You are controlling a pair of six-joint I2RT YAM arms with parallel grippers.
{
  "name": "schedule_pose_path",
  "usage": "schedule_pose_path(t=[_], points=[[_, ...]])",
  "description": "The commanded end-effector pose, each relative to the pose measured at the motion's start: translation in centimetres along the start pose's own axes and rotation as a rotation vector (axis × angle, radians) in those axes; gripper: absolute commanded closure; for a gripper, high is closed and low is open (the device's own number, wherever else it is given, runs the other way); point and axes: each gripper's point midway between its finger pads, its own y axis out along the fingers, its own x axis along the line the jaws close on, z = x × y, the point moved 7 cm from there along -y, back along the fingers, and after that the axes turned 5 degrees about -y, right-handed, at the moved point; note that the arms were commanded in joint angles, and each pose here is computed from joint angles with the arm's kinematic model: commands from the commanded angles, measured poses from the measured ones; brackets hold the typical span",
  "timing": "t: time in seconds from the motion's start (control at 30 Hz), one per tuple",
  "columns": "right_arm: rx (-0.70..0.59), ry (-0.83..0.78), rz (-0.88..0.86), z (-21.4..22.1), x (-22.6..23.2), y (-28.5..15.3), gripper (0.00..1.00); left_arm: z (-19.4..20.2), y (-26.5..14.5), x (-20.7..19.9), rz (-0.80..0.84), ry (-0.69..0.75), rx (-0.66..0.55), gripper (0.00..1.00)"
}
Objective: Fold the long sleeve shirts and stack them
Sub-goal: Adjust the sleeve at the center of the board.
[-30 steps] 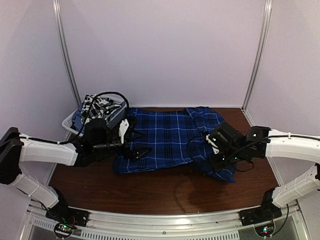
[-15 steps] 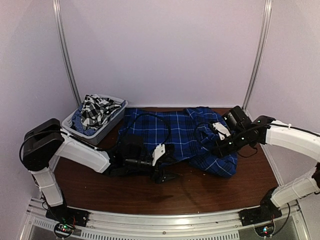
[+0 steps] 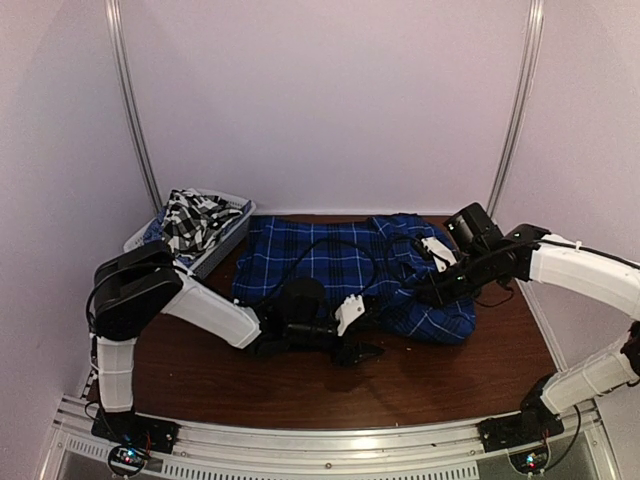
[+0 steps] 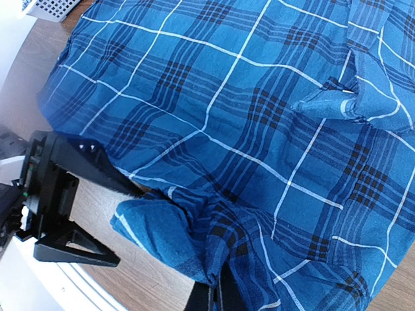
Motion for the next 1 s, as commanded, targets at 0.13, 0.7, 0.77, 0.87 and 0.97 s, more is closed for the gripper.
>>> schedule_pose_path(t=[0.13,0.7,0.77,0.87,0.97], points=[[-0.064,-0.014,-0.014,-1.3,0.0,-1.3,1.0,0.2,2.2,2.9,-0.177,-0.009,0.005,0.28],[-0.071,-0.01,-0.008,-1.0,-0.2,-1.3,1.0,0.7,4.7,3.5,-0.092,0.008,-0.038,0.52],[-0.07,-0.005,-0.002,-0.8,-0.4,-1.3,1.0,0.7,4.7,3.3,-0.068,0.004,-0.044,0.65],[-0.074,0.001,0.002,-0.7,-0.5,-1.4,1.0,0.7,4.5,3.0,-0.045,-0.015,-0.053,0.77],[-0.076,0.005,0.001,-0.6,-0.5,-1.4,1.0,0.6,4.3,2.6,-0.022,-0.028,-0.067,0.84]])
